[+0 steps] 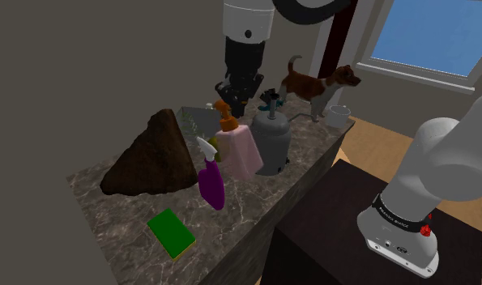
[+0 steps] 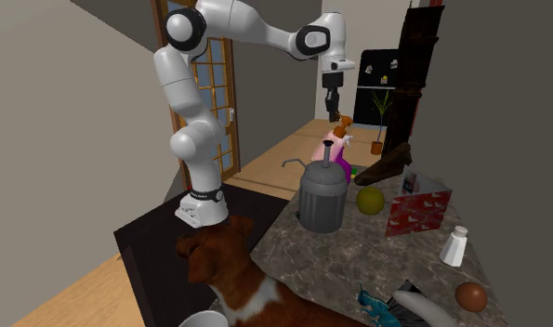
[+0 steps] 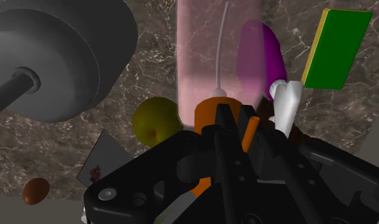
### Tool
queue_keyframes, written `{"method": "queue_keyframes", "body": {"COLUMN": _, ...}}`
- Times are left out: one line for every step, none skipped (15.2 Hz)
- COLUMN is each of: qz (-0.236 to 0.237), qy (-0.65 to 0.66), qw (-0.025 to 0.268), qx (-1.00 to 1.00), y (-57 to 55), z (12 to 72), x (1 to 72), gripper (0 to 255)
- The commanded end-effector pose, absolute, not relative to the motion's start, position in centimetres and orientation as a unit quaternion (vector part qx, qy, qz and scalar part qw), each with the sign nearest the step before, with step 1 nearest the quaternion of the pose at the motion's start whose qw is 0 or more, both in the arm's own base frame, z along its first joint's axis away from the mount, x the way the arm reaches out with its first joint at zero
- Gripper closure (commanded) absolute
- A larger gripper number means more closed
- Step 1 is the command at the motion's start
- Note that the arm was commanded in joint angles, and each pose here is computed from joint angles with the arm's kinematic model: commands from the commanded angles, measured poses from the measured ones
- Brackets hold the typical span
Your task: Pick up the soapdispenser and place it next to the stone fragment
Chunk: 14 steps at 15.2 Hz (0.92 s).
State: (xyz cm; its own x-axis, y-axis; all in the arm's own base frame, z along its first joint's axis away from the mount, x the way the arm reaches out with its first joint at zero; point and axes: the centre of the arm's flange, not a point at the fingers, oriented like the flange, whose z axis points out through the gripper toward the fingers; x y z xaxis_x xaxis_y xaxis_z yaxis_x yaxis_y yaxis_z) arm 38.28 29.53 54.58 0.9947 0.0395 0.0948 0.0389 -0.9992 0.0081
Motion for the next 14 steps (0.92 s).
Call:
{"method": "queue_keyframes", "body": {"qz": 0.048, "qy": 0.020, "qw": 0.003, "qx": 0.999, "y": 29.6, "z": 53.4, "x": 38.3, "gripper": 255}}
{"method": "queue_keyframes", "body": {"qz": 0.048, "qy": 0.020, "qw": 0.003, "qx": 0.999, "y": 29.6, "z": 52.9, "x": 38.3, "gripper": 255}}
{"method": "queue_keyframes", "body": {"qz": 0.048, "qy": 0.020, "qw": 0.003, "qx": 0.999, "y": 29.6, "z": 52.4, "x": 38.3, "gripper": 255}}
{"method": "queue_keyframes", "body": {"qz": 0.048, "qy": 0.020, "qw": 0.003, "qx": 0.999, "y": 29.6, "z": 51.8, "x": 38.3, "gripper": 255}}
{"method": "queue_keyframes", "body": {"qz": 0.048, "qy": 0.020, "qw": 0.003, "qx": 0.999, "y": 29.6, "z": 51.3, "x": 38.3, "gripper": 255}}
{"method": "queue_keyframes", "body": {"qz": 0.048, "qy": 0.020, "qw": 0.003, "qx": 0.999, "y": 29.6, "z": 50.8, "x": 38.3, "gripper": 255}}
{"method": "queue_keyframes", "body": {"qz": 0.048, "qy": 0.020, "qw": 0.003, "qx": 0.999, "y": 29.6, "z": 50.3, "x": 38.3, "gripper": 255}}
{"method": "queue_keyframes", "body": {"qz": 0.048, "qy": 0.020, "qw": 0.003, "qx": 0.999, "y": 29.6, "z": 49.7, "x": 38.3, "gripper": 255}}
{"method": "queue_keyframes", "body": {"qz": 0.048, "qy": 0.020, "qw": 0.003, "qx": 0.999, "y": 29.6, "z": 49.2, "x": 38.3, "gripper": 255}}
{"method": "queue_keyframes", "body": {"qz": 0.048, "qy": 0.020, "qw": 0.003, "qx": 0.999, "y": 29.6, "z": 48.7, "x": 38.3, "gripper": 255}}
{"method": "queue_keyframes", "body": {"qz": 0.048, "qy": 0.020, "qw": 0.003, "qx": 0.999, "y": 29.6, "z": 48.1, "x": 38.3, "gripper": 255}}
{"method": "queue_keyframes", "body": {"qz": 0.048, "qy": 0.020, "qw": 0.003, "qx": 0.999, "y": 29.6, "z": 47.6, "x": 38.3, "gripper": 255}}
{"method": "queue_keyframes", "body": {"qz": 0.048, "qy": 0.020, "qw": 0.003, "qx": 0.999, "y": 29.6, "z": 47.1, "x": 38.3, "gripper": 255}}
{"method": "queue_keyframes", "body": {"qz": 0.048, "qy": 0.020, "qw": 0.003, "qx": 0.999, "y": 29.6, "z": 46.6, "x": 38.3, "gripper": 255}}
